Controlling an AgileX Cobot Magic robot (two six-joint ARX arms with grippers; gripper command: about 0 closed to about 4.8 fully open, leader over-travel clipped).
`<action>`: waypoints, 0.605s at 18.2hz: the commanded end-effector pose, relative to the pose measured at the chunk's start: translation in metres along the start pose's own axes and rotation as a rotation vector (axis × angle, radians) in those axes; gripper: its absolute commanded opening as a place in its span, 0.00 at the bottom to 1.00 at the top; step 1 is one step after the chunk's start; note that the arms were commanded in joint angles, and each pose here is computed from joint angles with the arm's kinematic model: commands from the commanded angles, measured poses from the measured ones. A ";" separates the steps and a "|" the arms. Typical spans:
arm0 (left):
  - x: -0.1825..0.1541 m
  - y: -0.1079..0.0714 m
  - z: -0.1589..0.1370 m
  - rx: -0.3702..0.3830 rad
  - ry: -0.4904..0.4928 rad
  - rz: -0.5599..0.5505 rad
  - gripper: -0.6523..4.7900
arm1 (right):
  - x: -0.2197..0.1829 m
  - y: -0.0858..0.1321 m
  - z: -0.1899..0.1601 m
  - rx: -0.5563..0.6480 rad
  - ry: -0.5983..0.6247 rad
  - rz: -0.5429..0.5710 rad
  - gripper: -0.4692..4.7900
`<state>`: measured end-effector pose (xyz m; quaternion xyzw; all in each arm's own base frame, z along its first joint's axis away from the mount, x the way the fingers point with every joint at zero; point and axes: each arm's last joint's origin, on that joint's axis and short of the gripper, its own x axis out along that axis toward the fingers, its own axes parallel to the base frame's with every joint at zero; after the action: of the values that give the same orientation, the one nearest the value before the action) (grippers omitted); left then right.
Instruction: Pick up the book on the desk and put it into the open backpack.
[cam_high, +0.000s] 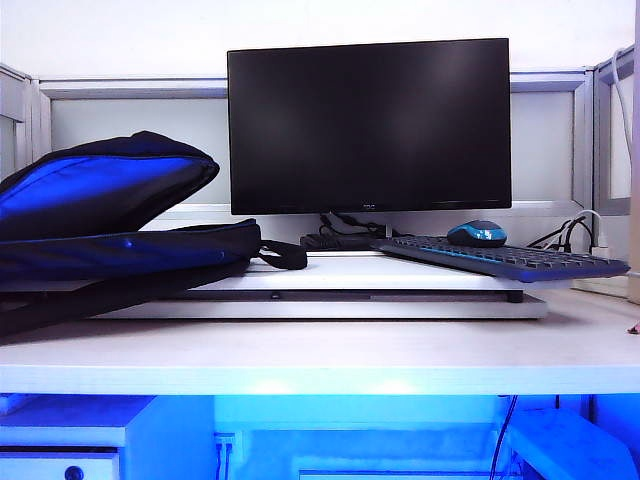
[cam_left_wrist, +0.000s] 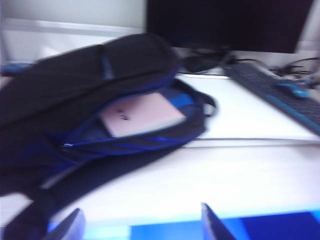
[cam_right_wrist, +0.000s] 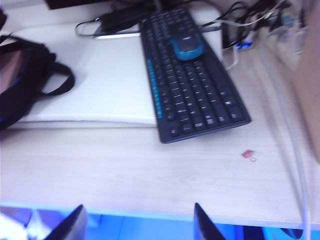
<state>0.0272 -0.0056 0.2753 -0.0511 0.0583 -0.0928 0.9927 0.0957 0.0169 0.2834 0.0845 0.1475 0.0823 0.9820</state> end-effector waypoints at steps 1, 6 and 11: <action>0.003 0.002 -0.002 0.036 -0.010 0.040 0.68 | 0.003 -0.004 -0.017 0.015 -0.066 0.003 0.55; 0.016 0.007 -0.014 -0.048 -0.004 0.046 0.68 | 0.016 -0.011 -0.055 0.025 -0.031 -0.004 0.54; 0.031 0.013 -0.030 -0.181 -0.007 0.090 0.68 | 0.026 -0.016 -0.074 0.028 -0.003 -0.029 0.54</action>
<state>0.0545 -0.0025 0.2404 -0.1319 0.0791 -0.0564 0.9865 0.0987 0.0166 0.2015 0.0925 0.1663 0.0649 0.9796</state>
